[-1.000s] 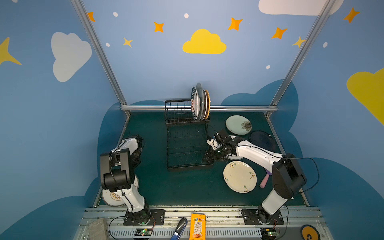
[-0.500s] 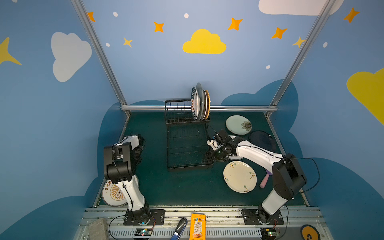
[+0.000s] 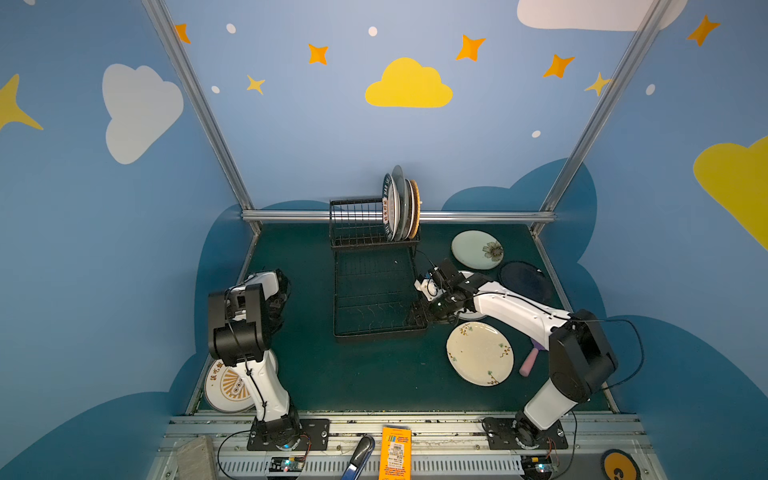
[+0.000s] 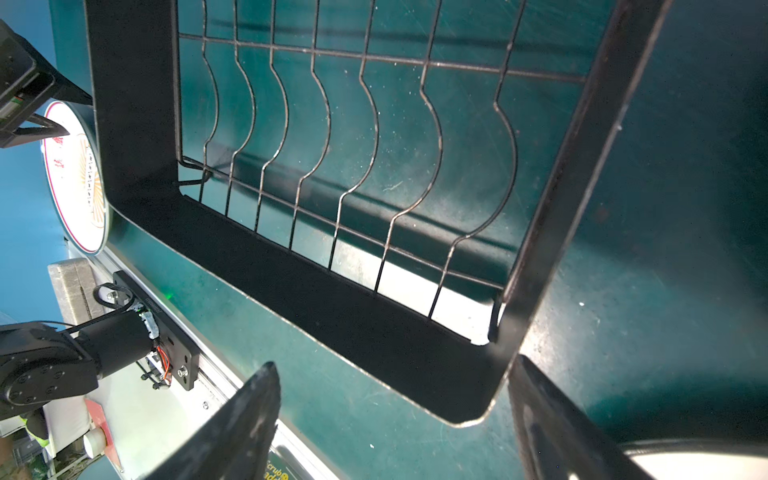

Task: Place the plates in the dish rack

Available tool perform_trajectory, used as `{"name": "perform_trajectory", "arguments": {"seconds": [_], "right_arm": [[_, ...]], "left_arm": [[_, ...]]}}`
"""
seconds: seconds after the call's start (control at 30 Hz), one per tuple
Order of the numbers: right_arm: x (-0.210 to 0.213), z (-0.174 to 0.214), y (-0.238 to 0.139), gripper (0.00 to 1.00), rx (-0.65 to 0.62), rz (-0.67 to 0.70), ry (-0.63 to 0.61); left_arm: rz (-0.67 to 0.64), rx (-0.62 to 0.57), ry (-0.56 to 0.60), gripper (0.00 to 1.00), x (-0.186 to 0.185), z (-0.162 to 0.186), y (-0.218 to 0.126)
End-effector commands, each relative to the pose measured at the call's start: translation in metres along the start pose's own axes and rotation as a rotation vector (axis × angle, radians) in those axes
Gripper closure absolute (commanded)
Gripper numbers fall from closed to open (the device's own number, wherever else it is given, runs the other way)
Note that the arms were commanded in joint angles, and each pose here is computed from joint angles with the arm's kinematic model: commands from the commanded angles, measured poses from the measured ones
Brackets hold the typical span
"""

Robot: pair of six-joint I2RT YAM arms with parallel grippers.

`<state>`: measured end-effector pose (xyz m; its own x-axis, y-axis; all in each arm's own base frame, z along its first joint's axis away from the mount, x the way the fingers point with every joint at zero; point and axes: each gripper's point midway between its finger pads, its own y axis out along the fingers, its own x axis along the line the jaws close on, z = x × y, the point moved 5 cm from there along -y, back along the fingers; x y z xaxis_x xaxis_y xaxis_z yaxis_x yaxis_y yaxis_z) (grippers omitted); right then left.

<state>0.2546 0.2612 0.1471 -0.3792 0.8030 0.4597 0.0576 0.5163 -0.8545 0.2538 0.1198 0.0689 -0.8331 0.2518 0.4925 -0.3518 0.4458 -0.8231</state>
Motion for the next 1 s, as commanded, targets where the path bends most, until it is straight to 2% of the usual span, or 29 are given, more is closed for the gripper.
{"name": "perform_trajectory", "arguments": {"seconds": [0.0,0.3,0.97], "right_arm": [[0.014,0.002,-0.013,0.17,-0.029,-0.062,-0.035],[0.009,0.003,-0.019,0.17,-0.046,-0.059,-0.027],[0.002,0.0,-0.03,0.17,-0.069,-0.077,-0.001]], "left_arm": [[-0.033,0.001,0.007,0.55,0.004,0.002,0.0],[-0.042,0.0,-0.003,0.66,0.004,0.003,-0.001],[-0.055,-0.008,-0.002,0.77,0.0,0.001,-0.004]]}}
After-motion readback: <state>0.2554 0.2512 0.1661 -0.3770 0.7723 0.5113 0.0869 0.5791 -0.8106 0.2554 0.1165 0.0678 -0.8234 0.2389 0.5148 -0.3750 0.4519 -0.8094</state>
